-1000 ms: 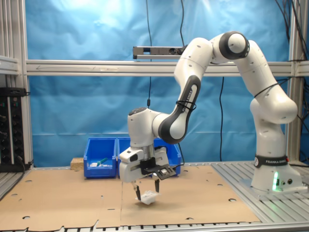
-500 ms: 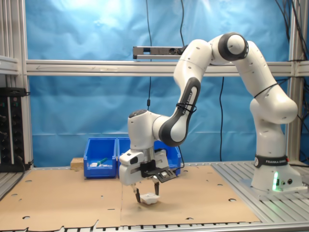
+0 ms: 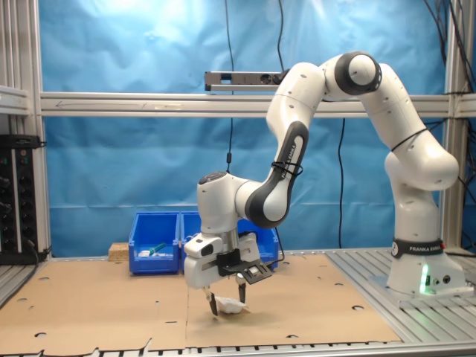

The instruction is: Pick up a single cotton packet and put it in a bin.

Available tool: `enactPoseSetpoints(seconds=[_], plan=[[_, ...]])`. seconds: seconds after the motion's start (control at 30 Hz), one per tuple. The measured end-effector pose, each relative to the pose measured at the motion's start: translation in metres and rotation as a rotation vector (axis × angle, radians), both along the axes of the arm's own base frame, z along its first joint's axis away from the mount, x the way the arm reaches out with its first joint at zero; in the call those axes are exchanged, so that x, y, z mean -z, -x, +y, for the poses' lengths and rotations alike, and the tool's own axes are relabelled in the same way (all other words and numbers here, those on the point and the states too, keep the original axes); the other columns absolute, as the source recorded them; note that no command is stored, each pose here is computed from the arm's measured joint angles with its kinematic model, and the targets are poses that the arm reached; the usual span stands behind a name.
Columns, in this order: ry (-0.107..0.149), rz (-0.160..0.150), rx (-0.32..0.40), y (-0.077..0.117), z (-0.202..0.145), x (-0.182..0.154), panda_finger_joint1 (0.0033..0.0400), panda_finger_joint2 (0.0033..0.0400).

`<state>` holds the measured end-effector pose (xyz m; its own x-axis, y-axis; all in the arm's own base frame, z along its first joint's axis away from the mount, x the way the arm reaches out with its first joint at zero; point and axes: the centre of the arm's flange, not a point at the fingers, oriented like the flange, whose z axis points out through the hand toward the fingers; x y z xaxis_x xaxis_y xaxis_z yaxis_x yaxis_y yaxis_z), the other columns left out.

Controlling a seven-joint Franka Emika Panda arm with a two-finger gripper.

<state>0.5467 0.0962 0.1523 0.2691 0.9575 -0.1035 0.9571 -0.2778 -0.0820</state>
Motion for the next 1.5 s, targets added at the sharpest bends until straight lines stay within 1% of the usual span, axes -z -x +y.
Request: enactPoseSetpoints(seconds=[0.5,0.87,1.5], plan=[[0.008,0.01,0.003,0.001,-0.01,0.009,0.04,0.04],[0.01,0.004,0.009,-0.001,-0.014,0.008,0.04,0.04],[0.01,0.003,0.009,-0.001,-0.014,0.008,0.04,0.04]])
